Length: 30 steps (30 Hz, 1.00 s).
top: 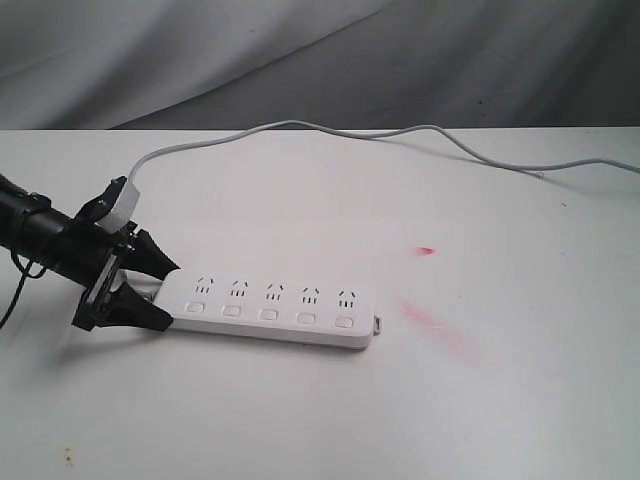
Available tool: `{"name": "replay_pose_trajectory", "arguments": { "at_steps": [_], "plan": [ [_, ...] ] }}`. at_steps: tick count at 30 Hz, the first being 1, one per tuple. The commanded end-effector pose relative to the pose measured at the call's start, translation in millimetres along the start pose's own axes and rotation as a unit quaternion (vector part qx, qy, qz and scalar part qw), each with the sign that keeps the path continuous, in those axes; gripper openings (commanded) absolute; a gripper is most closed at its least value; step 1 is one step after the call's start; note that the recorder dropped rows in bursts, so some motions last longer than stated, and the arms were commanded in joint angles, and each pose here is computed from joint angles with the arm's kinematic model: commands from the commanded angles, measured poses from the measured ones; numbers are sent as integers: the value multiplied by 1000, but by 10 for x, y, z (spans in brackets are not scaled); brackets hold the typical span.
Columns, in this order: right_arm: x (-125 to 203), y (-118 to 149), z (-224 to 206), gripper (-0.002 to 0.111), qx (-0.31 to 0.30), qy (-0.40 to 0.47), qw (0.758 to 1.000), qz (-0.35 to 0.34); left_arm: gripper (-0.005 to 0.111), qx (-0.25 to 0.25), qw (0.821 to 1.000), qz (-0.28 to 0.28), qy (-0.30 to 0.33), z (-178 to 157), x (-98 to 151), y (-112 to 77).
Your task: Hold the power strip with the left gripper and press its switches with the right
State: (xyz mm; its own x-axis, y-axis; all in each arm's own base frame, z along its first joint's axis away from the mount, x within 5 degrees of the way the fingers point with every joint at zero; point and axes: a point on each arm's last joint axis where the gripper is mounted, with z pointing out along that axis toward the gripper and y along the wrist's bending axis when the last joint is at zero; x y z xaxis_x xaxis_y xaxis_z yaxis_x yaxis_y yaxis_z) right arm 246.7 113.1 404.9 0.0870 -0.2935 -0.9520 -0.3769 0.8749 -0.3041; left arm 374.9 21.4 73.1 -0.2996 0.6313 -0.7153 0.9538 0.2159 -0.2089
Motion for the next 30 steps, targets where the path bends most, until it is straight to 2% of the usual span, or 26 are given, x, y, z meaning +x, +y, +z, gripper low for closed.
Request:
{"name": "replay_pose_trajectory", "arguments": {
  "at_steps": [1, 6, 12, 15, 19, 30],
  "plan": [
    [29, -93, -292, 0, 45, -10, 999, 2, 63, 22, 998, -1, 56, 113, 195, -46],
    [238, -119, -631, 0, 84, 0, 996, 36, 63, 22, 998, -1, 56, 113, 195, -46],
    [498, -74, -911, 0, 93, 13, 994, 51, 63, 22, 998, -1, 56, 113, 195, -46],
    [646, -70, -1053, 0, 111, 23, 990, 87, 63, 22, 998, -1, 56, 113, 195, -46],
    [646, -131, -1164, 0, 143, 16, 982, 122, 63, 22, 998, -1, 56, 113, 195, -46],
    [646, -144, -1173, 0, 150, 15, 981, 123, 63, 22, 998, -1, 56, 113, 195, -46]
  ]
}}
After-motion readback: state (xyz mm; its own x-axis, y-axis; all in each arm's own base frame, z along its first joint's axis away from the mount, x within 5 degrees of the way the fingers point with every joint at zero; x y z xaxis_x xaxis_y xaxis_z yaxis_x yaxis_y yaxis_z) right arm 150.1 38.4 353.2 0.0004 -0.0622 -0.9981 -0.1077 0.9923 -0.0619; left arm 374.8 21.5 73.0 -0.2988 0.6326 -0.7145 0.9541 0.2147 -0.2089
